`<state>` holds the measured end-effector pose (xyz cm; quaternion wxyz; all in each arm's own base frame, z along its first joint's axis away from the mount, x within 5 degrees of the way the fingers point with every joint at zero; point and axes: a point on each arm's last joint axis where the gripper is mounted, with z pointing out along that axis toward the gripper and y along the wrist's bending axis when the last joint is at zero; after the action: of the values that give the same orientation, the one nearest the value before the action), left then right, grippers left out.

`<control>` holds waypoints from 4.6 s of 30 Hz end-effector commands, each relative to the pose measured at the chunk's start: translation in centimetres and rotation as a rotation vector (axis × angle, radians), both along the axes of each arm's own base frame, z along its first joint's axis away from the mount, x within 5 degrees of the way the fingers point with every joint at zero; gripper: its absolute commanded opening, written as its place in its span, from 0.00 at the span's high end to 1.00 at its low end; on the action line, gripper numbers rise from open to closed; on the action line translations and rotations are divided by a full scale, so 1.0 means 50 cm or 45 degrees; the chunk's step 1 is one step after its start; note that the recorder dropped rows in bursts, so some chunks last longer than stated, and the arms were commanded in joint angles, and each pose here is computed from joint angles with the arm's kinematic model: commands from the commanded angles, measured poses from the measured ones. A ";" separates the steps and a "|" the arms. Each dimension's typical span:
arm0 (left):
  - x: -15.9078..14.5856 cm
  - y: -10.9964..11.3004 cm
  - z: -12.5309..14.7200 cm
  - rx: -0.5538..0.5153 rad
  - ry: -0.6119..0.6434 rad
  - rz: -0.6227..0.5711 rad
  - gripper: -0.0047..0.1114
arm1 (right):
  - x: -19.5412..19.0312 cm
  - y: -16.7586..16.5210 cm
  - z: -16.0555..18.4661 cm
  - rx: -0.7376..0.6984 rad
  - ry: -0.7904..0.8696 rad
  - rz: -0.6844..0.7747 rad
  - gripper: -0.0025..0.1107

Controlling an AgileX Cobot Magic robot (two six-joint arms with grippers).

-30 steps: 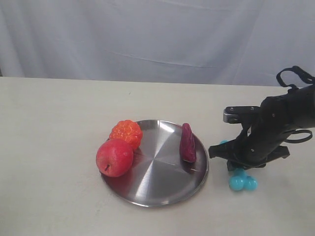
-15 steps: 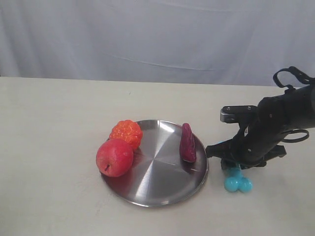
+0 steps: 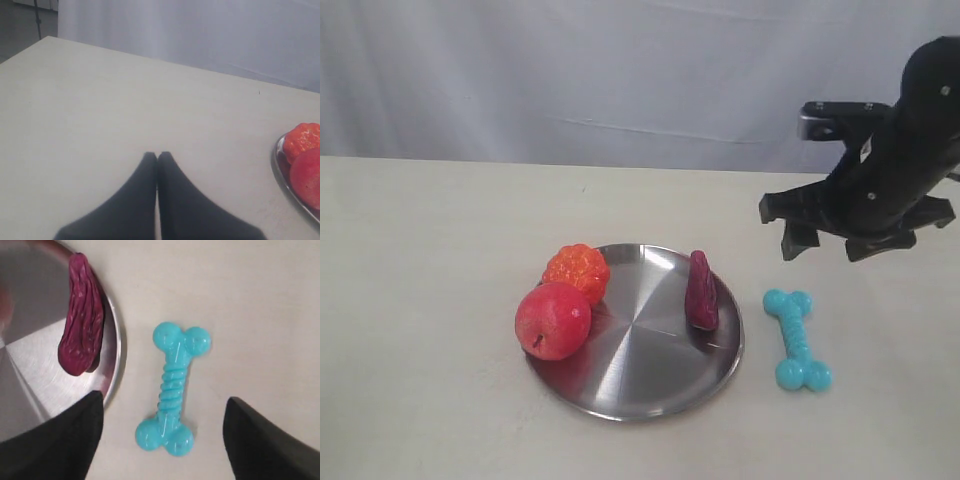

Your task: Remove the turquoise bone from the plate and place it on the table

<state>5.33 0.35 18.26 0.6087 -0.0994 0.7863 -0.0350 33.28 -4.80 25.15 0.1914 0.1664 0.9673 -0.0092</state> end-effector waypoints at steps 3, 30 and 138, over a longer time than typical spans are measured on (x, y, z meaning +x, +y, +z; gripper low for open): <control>0.000 -0.001 -0.001 -0.006 -0.006 -0.006 0.96 | -0.119 0.015 0.139 0.003 -0.024 -0.033 0.71; 0.000 -0.001 -0.001 -0.006 -0.006 -0.006 0.96 | -0.478 0.131 0.163 0.235 -0.737 0.265 0.98; 0.000 0.000 -0.001 0.001 -0.005 -0.006 0.96 | -0.557 0.064 -0.093 -0.431 -1.439 -0.035 0.98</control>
<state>5.33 0.35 18.26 0.6087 -0.0994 0.7863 -0.0350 5.48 -1.56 20.55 0.7010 0.1282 0.6981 -0.0693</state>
